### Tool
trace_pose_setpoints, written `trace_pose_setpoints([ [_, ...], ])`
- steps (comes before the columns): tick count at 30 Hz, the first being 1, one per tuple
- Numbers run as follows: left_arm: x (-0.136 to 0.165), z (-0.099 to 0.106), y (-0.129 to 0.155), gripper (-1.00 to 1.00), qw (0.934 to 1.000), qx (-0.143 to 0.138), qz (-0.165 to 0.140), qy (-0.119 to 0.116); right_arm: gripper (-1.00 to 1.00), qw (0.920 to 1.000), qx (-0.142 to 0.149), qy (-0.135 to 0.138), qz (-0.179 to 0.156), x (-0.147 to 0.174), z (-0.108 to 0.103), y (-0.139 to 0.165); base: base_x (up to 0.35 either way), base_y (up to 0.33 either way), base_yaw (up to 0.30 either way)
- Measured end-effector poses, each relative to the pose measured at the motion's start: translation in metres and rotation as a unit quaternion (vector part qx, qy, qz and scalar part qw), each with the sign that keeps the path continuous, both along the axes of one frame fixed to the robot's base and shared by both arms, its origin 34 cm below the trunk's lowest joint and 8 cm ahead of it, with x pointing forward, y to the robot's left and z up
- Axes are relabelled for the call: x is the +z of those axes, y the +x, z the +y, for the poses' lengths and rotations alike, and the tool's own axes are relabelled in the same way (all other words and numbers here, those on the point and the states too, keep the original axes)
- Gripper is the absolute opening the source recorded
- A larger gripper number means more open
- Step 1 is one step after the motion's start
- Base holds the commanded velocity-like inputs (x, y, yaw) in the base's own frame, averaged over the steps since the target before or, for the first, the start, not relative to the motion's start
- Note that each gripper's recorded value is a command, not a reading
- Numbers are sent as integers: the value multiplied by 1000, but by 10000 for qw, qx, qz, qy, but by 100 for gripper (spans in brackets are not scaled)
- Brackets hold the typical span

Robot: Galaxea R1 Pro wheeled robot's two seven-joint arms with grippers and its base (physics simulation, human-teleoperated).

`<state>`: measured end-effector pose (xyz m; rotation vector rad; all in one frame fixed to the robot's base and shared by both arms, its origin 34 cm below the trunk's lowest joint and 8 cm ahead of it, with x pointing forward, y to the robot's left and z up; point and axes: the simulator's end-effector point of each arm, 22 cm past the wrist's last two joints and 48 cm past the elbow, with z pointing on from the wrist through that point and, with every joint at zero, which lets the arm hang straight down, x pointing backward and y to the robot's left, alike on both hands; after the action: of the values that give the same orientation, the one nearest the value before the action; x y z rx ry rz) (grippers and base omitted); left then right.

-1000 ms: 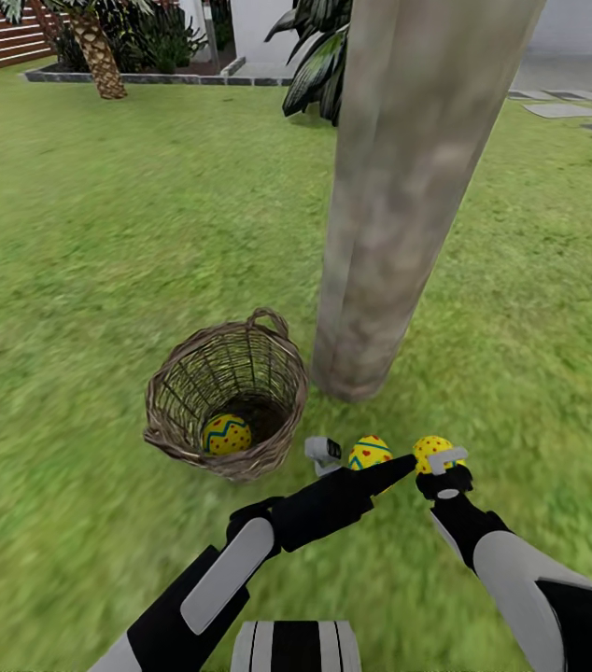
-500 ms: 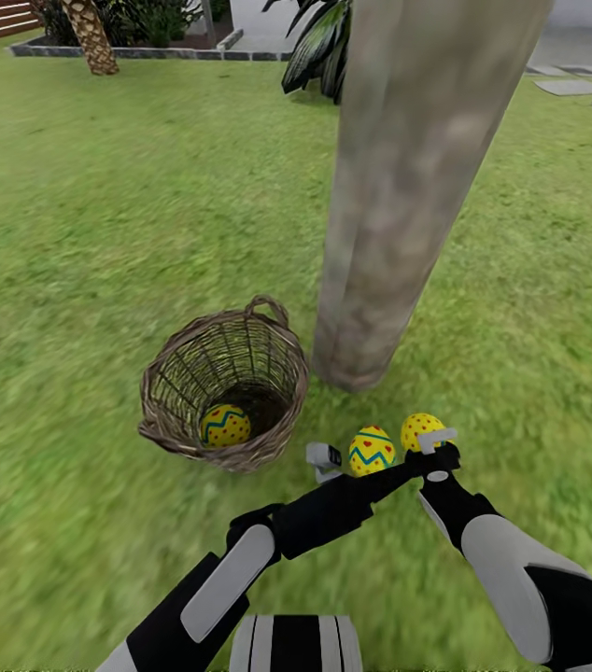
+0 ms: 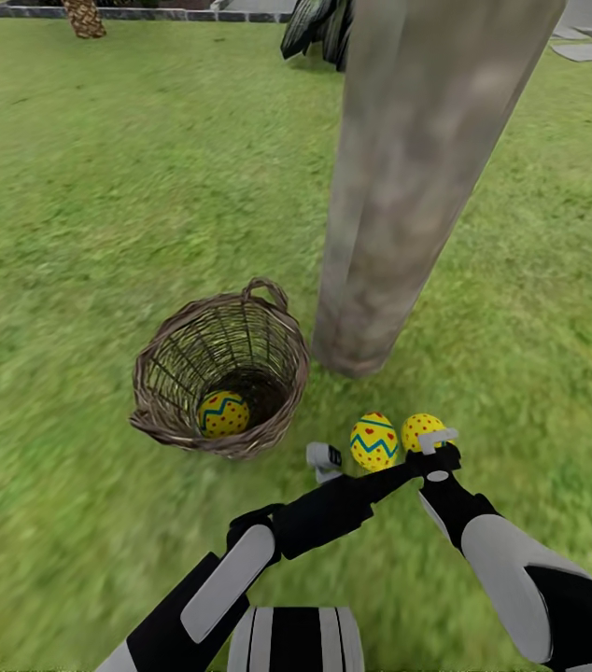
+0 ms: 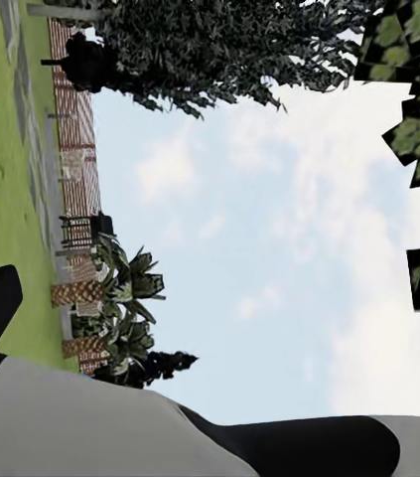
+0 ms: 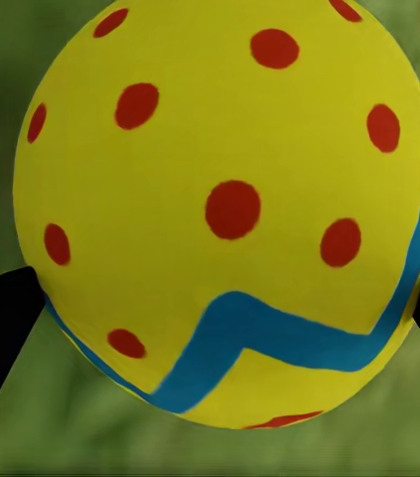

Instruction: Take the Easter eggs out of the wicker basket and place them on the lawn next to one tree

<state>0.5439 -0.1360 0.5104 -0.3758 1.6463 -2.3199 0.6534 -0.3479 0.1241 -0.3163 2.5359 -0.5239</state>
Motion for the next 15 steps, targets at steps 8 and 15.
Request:
trace_pose_setpoints([
  [8, -7, 0, 0, 100, 10000, -4, 80, -5, -100, 9999, -28, -21, 100, -10, -2, -7, 0, 0, 0],
  [15, -17, -1, 0, 100, 9998, 0, 184, -5, -100, 9999, 13, -87, 54, -13, -4, -1, 0, 0, 0],
])
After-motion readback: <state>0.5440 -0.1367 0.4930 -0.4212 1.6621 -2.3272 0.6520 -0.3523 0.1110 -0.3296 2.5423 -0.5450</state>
